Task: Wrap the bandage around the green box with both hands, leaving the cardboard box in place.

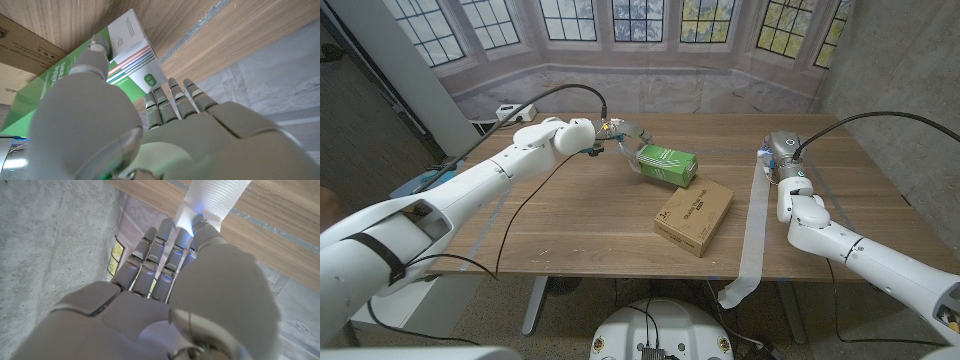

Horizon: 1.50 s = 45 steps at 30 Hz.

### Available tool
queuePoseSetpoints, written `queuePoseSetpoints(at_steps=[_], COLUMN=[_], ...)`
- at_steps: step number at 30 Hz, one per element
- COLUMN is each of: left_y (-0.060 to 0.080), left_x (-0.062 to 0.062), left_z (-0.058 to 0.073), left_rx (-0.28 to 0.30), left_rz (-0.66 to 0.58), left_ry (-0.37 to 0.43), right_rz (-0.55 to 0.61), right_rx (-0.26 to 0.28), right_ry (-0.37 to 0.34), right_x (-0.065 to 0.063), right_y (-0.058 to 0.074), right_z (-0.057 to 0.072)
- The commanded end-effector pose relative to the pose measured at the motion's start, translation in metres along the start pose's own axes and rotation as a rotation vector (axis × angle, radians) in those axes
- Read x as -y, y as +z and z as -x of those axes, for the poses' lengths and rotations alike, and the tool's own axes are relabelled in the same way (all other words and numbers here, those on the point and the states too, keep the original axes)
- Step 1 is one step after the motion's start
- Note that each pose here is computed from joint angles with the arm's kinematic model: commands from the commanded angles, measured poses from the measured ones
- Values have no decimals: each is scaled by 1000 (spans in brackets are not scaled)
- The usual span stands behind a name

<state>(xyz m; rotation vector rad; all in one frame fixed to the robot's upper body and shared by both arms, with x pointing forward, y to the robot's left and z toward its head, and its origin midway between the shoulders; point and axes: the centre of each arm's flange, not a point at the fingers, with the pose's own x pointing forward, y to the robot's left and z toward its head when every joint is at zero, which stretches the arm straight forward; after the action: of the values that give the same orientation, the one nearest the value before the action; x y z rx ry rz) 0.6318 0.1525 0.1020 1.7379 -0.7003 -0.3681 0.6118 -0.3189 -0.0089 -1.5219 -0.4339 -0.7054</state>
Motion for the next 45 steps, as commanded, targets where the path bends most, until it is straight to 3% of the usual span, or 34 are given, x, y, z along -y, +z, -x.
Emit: queuePoseSetpoints(at_steps=[1,32,45], left_y=[-3,0,3], left_x=[-2,-2,-4], left_z=[6,-3,-6], left_rx=[-6,10,13], left_rz=[8,31,38], left_ry=[15,44,51], right_rz=[5,-14,-42], right_rx=[20,113,146], right_ry=[-10,-137,-186], right_x=[13,55,64], right_y=[6,40,56], right_z=[7,1,-1])
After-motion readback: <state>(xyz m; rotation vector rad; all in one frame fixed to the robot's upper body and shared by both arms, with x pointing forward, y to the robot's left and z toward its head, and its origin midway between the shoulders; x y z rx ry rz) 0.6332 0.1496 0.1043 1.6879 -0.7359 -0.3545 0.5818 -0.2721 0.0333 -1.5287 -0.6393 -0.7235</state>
